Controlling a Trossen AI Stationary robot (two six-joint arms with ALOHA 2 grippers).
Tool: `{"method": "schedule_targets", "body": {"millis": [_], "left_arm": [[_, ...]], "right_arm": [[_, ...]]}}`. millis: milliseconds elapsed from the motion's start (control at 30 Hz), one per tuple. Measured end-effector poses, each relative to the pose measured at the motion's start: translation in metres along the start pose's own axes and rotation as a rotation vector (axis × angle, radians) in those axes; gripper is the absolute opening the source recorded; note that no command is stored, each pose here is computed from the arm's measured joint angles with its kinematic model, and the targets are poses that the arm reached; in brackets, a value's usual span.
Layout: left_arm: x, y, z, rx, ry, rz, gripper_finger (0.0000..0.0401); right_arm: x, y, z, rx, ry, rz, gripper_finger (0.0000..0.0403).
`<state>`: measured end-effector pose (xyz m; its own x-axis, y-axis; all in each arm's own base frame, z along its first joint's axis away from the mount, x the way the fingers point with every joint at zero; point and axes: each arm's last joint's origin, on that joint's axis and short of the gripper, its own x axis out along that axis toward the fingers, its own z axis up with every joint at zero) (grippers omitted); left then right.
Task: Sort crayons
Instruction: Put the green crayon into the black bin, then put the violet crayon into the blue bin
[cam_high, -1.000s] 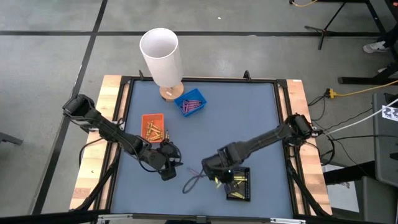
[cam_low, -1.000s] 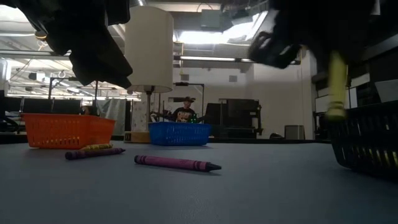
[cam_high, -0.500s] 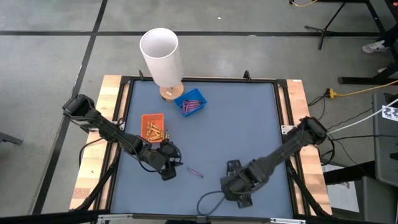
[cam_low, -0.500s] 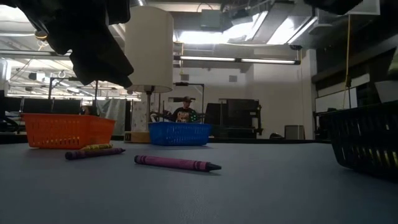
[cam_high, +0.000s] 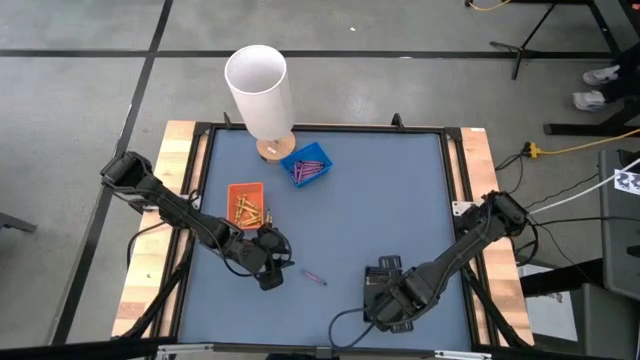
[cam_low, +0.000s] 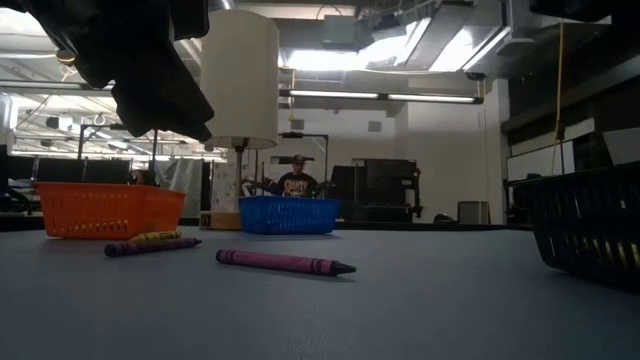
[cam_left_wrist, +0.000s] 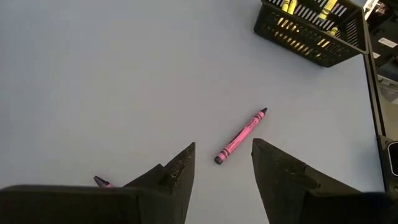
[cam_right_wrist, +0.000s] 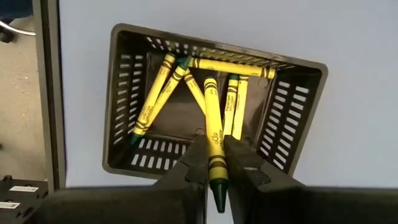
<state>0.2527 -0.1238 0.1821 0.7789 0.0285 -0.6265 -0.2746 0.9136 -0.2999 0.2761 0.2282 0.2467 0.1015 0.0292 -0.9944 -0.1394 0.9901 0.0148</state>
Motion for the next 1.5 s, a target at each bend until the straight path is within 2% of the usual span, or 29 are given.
{"method": "schedule_targets", "body": {"millis": [100, 367, 500, 700, 1133, 1500], "left_arm": [[0.0, 0.0, 0.0, 0.0, 0.0, 0.0, 0.0144], [0.0, 0.001, -0.001, -0.008, 0.009, 0.008, 0.0144], [0.0, 0.003, -0.004, -0.045, 0.035, 0.035, 0.0144], [0.004, 0.008, -0.015, -0.079, 0.081, 0.121, 0.0144], [0.017, 0.007, -0.04, -0.121, 0.113, 0.221, 0.0144], [0.034, 0.011, -0.061, -0.11, 0.13, 0.314, 0.0143]], "right_arm": [[0.0, 0.0, 0.0, 0.001, -0.002, -0.001, 0.0046], [0.0, -0.001, 0.001, 0.001, -0.01, -0.014, 0.0124], [0.0, -0.001, 0.001, 0.001, -0.01, -0.014, 0.0142], [0.0, 0.0, 0.001, 0.0, -0.014, -0.012, 0.0144], [0.0, 0.003, 0.007, 0.004, -0.076, 0.025, 0.0143], [0.0, 0.004, 0.008, 0.005, -0.086, 0.031, 0.0143]]}}
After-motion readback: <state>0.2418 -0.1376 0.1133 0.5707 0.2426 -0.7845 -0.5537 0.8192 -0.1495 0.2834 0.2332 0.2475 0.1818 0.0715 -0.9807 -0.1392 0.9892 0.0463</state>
